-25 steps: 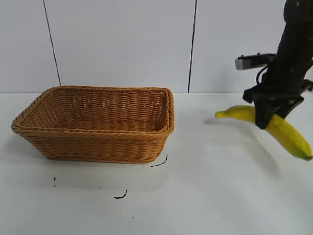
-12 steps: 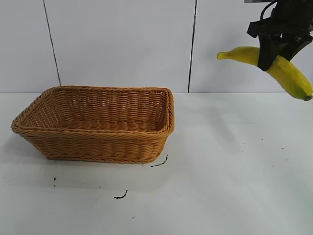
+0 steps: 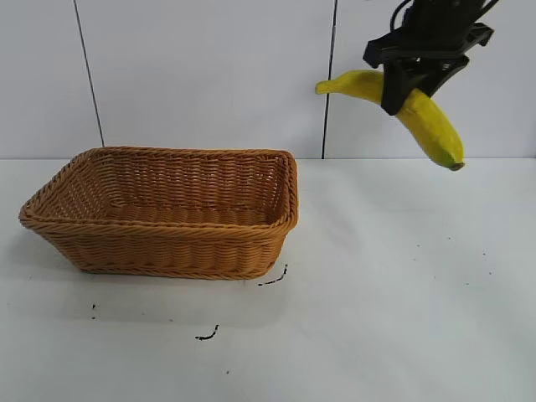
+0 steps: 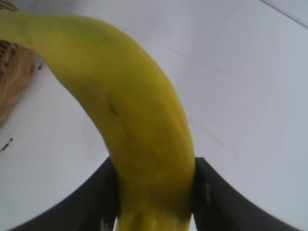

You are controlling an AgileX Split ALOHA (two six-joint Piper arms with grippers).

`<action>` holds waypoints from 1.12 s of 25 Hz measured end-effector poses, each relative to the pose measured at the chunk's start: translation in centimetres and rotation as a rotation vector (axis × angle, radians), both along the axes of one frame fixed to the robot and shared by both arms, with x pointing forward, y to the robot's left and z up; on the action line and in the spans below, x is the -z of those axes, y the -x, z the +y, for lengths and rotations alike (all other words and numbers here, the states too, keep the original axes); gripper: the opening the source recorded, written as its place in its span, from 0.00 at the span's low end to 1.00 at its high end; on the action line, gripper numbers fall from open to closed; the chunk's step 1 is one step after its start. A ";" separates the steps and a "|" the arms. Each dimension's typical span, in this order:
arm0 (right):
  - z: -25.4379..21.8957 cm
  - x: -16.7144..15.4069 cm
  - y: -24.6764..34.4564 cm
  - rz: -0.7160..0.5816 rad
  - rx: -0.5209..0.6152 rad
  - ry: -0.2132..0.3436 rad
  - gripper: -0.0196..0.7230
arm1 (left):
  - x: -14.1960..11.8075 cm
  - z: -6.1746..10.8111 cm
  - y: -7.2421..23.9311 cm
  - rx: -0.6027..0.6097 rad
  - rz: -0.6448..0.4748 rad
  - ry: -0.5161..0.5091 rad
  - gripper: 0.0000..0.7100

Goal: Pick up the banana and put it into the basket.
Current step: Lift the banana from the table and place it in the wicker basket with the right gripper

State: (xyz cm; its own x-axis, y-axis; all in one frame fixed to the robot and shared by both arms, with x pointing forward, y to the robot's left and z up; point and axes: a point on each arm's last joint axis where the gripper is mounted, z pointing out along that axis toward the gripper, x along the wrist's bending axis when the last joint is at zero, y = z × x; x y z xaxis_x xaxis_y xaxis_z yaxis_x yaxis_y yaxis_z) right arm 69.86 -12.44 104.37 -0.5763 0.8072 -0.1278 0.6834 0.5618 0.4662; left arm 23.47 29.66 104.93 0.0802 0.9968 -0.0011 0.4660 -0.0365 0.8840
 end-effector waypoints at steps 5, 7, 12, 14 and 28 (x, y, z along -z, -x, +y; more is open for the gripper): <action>6.0 -1.1 0.8 -0.102 -0.203 0.027 0.46 | 0.0 0.0 0.0 0.000 0.000 0.000 0.98; 8.0 -1.4 1.7 -0.137 -0.297 0.053 0.46 | 0.0 0.0 0.0 0.000 0.000 0.000 0.98; 12.6 -0.9 3.6 -0.228 -0.489 0.084 0.46 | 0.0 0.0 0.0 0.000 0.000 -0.001 0.98; 13.9 -0.2 3.9 -0.253 -0.528 0.083 0.46 | 0.0 0.0 0.0 0.000 0.000 -0.001 0.98; 16.5 9.2 2.7 -0.164 -0.563 0.099 0.46 | 0.0 0.0 0.0 0.000 0.000 -0.001 0.98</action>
State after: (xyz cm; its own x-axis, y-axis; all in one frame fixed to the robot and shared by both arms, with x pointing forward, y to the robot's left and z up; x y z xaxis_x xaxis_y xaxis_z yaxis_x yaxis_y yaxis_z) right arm 67.20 4.05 95.19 -0.8785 0.3630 -0.3105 0.1914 0.8630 0.4675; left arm 23.47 29.66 104.93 0.0798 0.9968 -0.0005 0.4660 -0.0368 0.8840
